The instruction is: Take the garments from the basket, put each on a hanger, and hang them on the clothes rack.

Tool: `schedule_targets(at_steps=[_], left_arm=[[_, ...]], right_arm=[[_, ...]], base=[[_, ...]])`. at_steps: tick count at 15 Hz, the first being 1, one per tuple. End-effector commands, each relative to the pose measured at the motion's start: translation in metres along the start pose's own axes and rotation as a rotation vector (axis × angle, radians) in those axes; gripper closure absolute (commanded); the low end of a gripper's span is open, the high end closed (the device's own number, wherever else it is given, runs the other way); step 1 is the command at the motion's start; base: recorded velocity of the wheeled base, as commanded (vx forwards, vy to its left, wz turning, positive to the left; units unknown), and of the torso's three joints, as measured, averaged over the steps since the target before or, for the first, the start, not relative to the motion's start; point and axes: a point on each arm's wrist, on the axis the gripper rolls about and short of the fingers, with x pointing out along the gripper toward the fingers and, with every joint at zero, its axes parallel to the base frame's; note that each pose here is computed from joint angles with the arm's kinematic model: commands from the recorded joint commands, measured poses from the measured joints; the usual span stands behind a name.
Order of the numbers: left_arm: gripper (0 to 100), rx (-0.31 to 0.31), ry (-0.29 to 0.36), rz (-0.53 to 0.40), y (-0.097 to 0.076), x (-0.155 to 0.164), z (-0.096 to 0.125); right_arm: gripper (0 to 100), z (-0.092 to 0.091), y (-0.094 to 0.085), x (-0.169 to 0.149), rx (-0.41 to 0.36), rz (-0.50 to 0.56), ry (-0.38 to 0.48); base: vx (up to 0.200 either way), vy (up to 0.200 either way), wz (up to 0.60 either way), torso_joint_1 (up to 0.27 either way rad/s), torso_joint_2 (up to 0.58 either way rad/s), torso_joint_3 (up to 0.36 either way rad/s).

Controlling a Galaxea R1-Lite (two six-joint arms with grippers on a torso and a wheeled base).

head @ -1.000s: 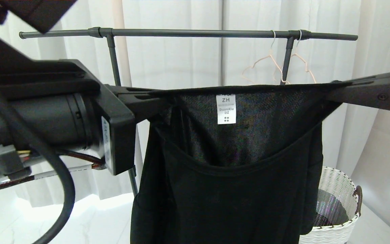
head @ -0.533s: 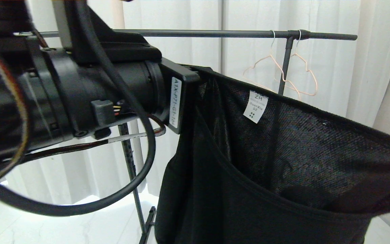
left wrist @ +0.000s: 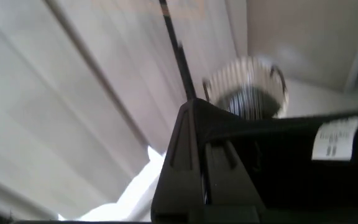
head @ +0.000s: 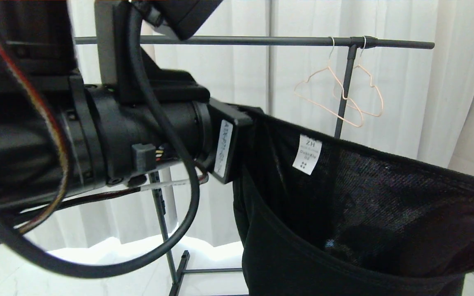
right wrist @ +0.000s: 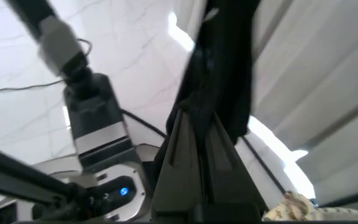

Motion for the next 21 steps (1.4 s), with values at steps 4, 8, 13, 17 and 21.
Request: schedule_targets(at_steps=[4,8,13,17,21], left_arm=[[100,-0.207,0.119,-0.1,-0.004,-0.072,0.003],[100,-0.398,0.105,-0.364,-0.028,-0.125,0.012],[100,-0.44,0.083,-0.425,-0.023,-0.14,0.013],[100,-0.333,0.117,-0.33,-0.022,-0.118,0.006],[100,-0.119,0.034,-0.119,0.004,-0.076,0.012]], right_arm=[[100,0.018,-0.027,0.027,0.015,-0.153,-0.114],[100,0.033,-0.039,0.068,0.001,-0.149,-0.197],[100,0.04,-0.041,0.077,-0.001,-0.14,-0.21],[100,0.039,-0.038,0.063,0.001,-0.148,-0.205],[100,0.03,-0.027,0.022,0.018,-0.139,-0.112]], base=[[0.0,0.0,0.0,0.0,0.0,0.0],[0.0,0.0,0.0,0.0,0.0,0.0],[0.0,0.0,0.0,0.0,0.0,0.0],[0.0,0.0,0.0,0.0,0.0,0.0],[0.0,0.0,0.0,0.0,0.0,0.0]])
